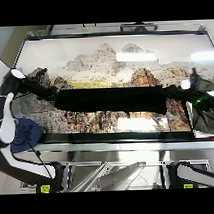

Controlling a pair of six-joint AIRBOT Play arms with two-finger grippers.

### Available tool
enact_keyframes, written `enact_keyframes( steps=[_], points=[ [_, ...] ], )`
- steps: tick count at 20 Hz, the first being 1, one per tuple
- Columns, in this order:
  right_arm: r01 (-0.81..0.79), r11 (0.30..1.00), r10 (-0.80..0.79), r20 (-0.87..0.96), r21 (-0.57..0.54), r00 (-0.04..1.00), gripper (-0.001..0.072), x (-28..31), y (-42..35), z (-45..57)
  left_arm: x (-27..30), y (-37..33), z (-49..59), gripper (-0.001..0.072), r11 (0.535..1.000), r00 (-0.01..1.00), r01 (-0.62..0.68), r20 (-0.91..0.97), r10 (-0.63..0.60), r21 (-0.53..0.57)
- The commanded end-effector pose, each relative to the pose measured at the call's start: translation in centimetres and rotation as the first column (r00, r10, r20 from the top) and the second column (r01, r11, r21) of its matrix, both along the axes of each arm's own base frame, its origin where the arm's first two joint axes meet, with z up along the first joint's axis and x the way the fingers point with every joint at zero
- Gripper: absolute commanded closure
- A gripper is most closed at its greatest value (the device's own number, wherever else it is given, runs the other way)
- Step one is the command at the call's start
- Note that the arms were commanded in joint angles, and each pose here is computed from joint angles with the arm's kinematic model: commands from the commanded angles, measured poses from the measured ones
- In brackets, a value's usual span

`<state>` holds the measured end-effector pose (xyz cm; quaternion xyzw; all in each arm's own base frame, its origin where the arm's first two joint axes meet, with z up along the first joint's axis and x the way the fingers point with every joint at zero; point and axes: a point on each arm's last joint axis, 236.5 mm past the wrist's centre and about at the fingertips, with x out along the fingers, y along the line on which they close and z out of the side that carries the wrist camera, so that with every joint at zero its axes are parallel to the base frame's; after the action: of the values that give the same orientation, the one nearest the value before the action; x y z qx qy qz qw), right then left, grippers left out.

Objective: Fold the shirts.

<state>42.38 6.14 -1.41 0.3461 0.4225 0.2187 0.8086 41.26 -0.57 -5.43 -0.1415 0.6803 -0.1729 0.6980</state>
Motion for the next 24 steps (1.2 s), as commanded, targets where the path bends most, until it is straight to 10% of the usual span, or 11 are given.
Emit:
enact_keyframes(
  steps=[1, 5, 7, 8, 10, 16, 24],
  points=[
    [-0.027, 0.997, 0.026, -0.025, -0.068, 0.999, 0.069, 2.9, 0.2, -5.6, 3.2, -0.2, -3.6, 0.0693, 1.0, 1.0, 0.0, 0.003, 0.0, 0.006],
    [-0.064, 0.996, 0.064, -0.007, -0.068, 0.998, 0.0681, 3.8, 0.0, -5.1, 2.4, -0.5, -5.0, 0.0693, 0.998, 0.993, 0.054, -0.107, -0.058, -0.038],
    [-0.115, 0.991, 0.117, 0.034, -0.062, 0.993, 0.0326, 3.9, -0.8, -2.2, 2.8, -0.4, -3.8, 0.069, 0.996, 0.991, 0.078, -0.109, -0.082, -0.044],
    [-0.111, 0.99, 0.114, 0.029, -0.085, 0.993, 0.0222, 3.8, -2.2, -1.2, 3.4, -0.3, -2.9, 0.0586, 0.996, 0.992, 0.085, -0.089, -0.089, -0.04],
    [-0.047, 0.989, 0.042, -0.035, -0.144, 0.998, -0.0001, 3.7, -5.9, -1.5, 4.6, 0.0, -0.9, 0.0086, 0.995, 0.994, 0.099, -0.042, -0.101, -0.027],
    [-0.087, 0.993, 0.068, -0.211, -0.08, 0.975, -0.0001, 1.3, -5.7, -6.2, 7.6, 0.5, 2.8, 0.0007, 1.0, 0.999, 0.0, 0.039, 0.0, 0.001],
    [-0.169, 0.984, 0.177, -0.307, 0.051, 0.935, 0.0108, -0.3, -1.3, -9.4, 8.5, -7.6, 7.1, 0.0027, 0.948, 0.992, 0.081, 0.118, -0.046, -0.309]
  ],
)
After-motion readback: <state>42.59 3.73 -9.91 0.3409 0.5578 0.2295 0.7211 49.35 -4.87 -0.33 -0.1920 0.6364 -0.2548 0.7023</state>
